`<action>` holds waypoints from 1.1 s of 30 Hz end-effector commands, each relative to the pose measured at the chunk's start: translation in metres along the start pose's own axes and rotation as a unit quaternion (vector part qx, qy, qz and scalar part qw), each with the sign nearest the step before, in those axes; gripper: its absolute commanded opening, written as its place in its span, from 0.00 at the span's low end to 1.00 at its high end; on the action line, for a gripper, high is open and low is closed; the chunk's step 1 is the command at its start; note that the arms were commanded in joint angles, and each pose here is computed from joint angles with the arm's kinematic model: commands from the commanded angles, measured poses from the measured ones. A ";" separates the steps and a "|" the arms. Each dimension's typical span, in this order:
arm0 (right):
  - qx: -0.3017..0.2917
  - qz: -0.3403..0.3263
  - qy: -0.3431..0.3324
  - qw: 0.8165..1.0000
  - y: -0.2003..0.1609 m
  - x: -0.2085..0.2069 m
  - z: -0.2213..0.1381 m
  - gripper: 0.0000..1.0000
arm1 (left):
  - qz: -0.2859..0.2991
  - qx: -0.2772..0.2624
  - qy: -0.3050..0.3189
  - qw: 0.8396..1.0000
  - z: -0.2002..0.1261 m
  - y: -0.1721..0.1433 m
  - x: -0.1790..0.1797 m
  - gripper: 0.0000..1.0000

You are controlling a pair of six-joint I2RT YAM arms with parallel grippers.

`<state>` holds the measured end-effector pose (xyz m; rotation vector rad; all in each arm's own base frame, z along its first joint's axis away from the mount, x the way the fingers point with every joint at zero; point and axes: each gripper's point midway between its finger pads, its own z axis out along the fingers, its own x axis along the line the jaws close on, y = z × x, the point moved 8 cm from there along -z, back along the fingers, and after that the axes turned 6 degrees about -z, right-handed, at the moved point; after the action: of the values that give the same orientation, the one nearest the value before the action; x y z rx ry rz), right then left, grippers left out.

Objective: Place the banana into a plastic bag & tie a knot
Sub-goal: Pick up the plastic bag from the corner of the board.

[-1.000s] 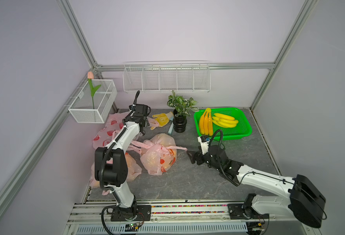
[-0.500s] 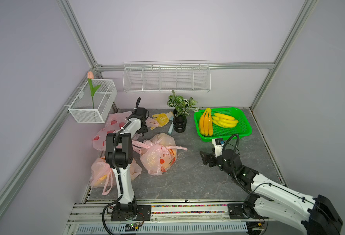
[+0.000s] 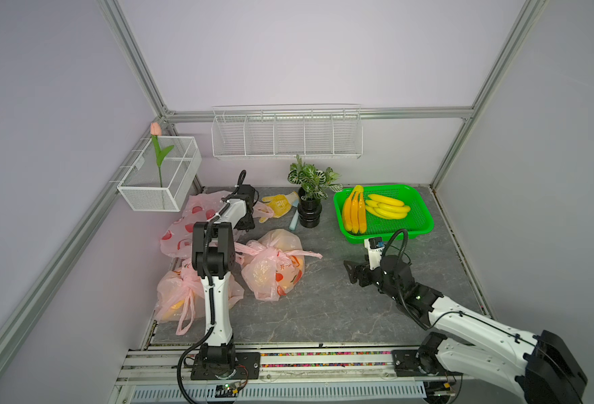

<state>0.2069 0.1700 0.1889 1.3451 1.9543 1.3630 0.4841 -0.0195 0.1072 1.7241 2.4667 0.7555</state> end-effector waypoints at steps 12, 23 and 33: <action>-0.006 -0.002 0.005 1.000 0.008 0.000 0.002 0.89 | -0.068 -0.020 -0.023 0.997 -0.008 0.007 0.026 0.00; -0.005 0.003 0.016 1.000 0.009 0.002 -0.001 0.89 | -0.184 -0.212 -0.079 0.956 -0.143 -0.001 0.077 0.00; 0.001 0.003 0.034 0.999 0.014 0.009 -0.002 0.89 | -0.146 -0.235 -0.188 0.942 -0.198 -0.019 0.063 0.00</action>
<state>0.2086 0.1750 0.1964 1.3310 1.9901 1.4009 0.3941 -0.0188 0.2809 1.1357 2.0773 0.8814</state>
